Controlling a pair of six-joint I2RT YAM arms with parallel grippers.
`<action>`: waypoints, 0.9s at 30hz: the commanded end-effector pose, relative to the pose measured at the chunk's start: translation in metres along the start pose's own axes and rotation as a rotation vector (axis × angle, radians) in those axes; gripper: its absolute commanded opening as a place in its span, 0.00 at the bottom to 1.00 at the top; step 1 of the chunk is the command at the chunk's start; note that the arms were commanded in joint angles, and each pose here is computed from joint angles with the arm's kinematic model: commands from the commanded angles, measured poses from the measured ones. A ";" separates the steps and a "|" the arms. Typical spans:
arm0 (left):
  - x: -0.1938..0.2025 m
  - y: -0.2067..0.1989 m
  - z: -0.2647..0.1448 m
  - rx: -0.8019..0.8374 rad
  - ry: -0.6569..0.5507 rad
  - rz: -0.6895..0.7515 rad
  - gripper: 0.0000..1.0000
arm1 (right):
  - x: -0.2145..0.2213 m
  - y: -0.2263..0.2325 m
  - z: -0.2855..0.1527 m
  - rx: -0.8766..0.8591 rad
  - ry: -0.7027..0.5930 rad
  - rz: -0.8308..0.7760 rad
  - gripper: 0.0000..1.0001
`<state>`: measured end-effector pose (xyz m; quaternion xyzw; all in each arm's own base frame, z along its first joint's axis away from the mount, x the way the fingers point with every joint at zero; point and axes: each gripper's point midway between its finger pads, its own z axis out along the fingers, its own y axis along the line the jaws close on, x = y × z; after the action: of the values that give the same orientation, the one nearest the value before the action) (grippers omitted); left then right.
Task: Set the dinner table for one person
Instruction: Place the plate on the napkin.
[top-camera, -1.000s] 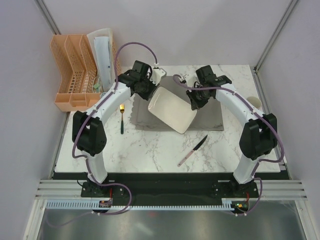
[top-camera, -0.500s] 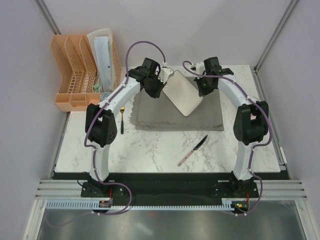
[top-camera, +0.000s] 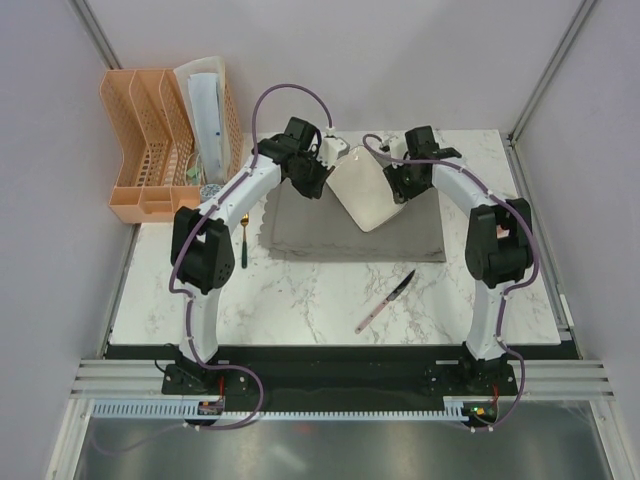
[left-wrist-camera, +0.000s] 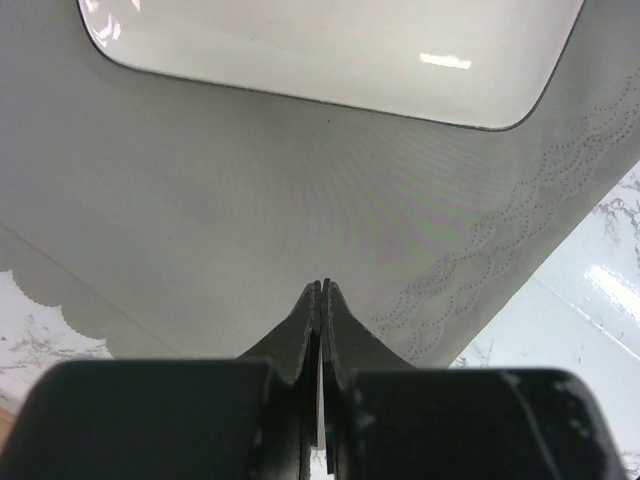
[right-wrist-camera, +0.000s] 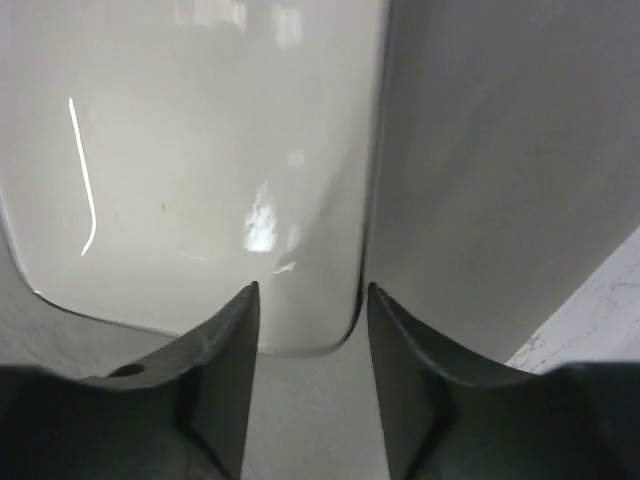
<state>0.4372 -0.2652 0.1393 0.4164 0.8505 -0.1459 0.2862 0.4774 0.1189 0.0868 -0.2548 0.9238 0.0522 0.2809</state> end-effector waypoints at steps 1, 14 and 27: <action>-0.001 -0.007 0.002 0.027 -0.015 0.005 0.02 | 0.033 0.007 0.003 -0.001 0.097 -0.050 0.57; 0.005 0.007 0.001 -0.048 -0.005 0.060 0.38 | 0.012 -0.012 -0.093 0.171 -0.078 0.026 0.79; 0.031 -0.009 -0.019 -0.053 -0.015 0.027 0.90 | 0.033 0.027 -0.102 0.024 -0.023 -0.102 0.82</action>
<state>0.4012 -0.2390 0.0829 0.4210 0.8679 -0.1260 0.2318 0.3981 0.0961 0.1541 -0.2714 0.9122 0.0190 0.3064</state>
